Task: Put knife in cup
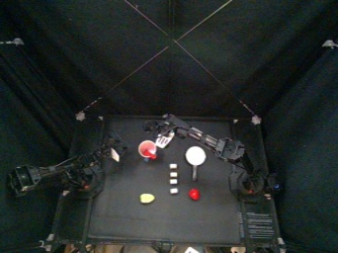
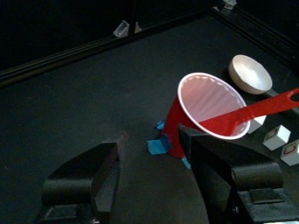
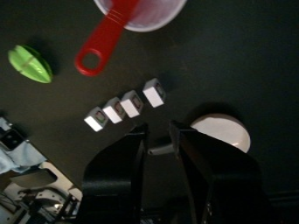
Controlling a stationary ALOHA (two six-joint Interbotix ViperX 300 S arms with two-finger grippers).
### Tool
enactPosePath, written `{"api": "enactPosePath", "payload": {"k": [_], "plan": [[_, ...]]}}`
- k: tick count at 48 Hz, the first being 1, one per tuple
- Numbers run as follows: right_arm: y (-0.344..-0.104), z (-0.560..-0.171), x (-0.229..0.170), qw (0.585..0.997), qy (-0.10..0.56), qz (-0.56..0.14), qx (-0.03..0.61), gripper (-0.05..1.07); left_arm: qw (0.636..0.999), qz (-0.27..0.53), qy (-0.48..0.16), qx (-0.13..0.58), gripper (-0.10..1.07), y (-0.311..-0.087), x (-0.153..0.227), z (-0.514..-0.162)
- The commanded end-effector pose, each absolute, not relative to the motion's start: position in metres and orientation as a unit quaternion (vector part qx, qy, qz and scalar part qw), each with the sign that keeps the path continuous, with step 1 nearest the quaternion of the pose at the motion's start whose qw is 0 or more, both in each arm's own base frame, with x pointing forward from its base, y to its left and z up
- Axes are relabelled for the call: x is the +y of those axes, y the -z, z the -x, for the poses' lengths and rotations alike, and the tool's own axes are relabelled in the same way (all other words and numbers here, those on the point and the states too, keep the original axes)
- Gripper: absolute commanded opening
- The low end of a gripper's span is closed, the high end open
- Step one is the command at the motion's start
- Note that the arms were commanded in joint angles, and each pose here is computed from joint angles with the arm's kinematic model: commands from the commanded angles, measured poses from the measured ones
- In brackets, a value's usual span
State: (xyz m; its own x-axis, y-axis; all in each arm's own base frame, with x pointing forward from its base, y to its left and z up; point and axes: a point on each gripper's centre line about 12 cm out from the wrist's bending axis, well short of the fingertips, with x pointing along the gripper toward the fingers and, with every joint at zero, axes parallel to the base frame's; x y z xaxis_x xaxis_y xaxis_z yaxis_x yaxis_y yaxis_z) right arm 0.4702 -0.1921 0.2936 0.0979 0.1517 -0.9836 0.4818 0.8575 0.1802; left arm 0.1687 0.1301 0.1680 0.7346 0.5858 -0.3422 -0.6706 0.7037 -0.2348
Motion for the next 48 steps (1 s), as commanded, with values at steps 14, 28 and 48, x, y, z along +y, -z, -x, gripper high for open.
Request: {"api": "enactPosePath", "payload": {"k": [14,28,48], "plan": [[-0.318,-0.413,-0.167,0.694,0.152,-0.208,0.673,0.67,0.916,0.173,-0.343,0.116,0.86,-0.171,0.131,-0.170],[-0.316,-0.408,-0.147,0.711,0.157,-0.184,0.660,0.67,0.916,0.172,-0.344,0.116,0.86,-0.171,0.132,-0.170],[-0.298,-0.386,-0.138,0.726,0.173,-0.190,0.638,0.67,0.915,0.173,-0.345,0.119,0.86,-0.169,0.131,-0.169]]}}
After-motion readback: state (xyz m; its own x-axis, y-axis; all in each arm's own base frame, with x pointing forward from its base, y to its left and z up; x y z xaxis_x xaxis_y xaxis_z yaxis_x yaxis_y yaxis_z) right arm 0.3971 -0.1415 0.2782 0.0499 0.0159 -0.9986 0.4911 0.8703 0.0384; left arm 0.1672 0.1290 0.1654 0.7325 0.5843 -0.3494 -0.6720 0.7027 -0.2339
